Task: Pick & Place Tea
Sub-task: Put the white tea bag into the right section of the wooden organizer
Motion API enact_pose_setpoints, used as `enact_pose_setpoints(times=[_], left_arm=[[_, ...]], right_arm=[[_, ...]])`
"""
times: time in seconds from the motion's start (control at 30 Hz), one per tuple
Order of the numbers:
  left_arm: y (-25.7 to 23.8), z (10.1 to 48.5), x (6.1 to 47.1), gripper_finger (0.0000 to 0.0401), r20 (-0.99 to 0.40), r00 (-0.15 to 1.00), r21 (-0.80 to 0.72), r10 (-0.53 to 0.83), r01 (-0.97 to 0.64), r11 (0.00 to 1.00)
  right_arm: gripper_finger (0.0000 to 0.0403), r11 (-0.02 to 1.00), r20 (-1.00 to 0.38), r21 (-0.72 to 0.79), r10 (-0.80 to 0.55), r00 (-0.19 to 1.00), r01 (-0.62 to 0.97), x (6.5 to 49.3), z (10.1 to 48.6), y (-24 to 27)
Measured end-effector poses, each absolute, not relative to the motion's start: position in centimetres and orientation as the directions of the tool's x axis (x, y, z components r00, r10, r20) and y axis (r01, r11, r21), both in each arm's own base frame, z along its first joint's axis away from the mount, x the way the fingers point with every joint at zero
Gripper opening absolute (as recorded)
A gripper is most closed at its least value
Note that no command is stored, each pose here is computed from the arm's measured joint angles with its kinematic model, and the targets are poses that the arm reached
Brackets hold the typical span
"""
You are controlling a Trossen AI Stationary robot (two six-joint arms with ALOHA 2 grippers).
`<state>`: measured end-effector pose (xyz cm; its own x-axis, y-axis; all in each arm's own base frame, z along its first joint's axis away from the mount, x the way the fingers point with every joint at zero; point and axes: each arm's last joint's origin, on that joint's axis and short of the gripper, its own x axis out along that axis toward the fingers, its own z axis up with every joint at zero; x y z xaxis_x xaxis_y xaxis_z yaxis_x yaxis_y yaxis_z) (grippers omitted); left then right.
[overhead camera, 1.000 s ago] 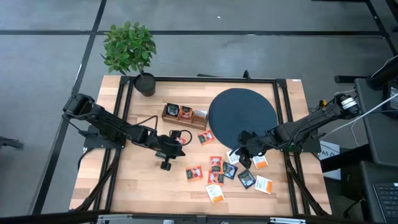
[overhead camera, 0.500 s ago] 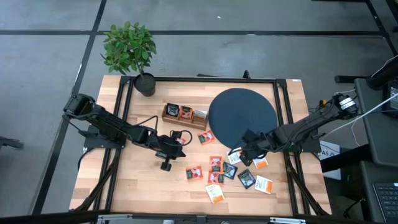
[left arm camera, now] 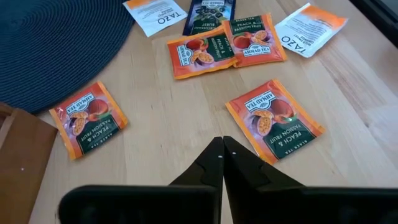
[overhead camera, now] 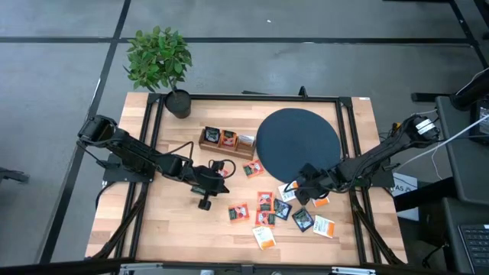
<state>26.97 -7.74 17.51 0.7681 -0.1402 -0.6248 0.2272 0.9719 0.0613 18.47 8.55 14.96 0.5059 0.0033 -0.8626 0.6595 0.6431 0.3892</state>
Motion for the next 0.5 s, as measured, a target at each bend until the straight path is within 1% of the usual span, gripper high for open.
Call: enact_pose_setpoints(times=[0.27,0.5], left_arm=[[-7.7,17.6,27.0,0.0007,-0.621,0.771,0.062,-0.141,0.228,0.972],[-7.7,17.6,27.0,0.0002,-0.621,0.771,0.062,-0.141,0.228,0.972]], right_arm=[[0.0221,0.610,-0.828,0.458,0.029,0.560,0.646,18.0,13.5,8.3],[0.0221,0.575,-0.834,0.459,0.017,0.551,0.677,17.5,12.7,8.1]])
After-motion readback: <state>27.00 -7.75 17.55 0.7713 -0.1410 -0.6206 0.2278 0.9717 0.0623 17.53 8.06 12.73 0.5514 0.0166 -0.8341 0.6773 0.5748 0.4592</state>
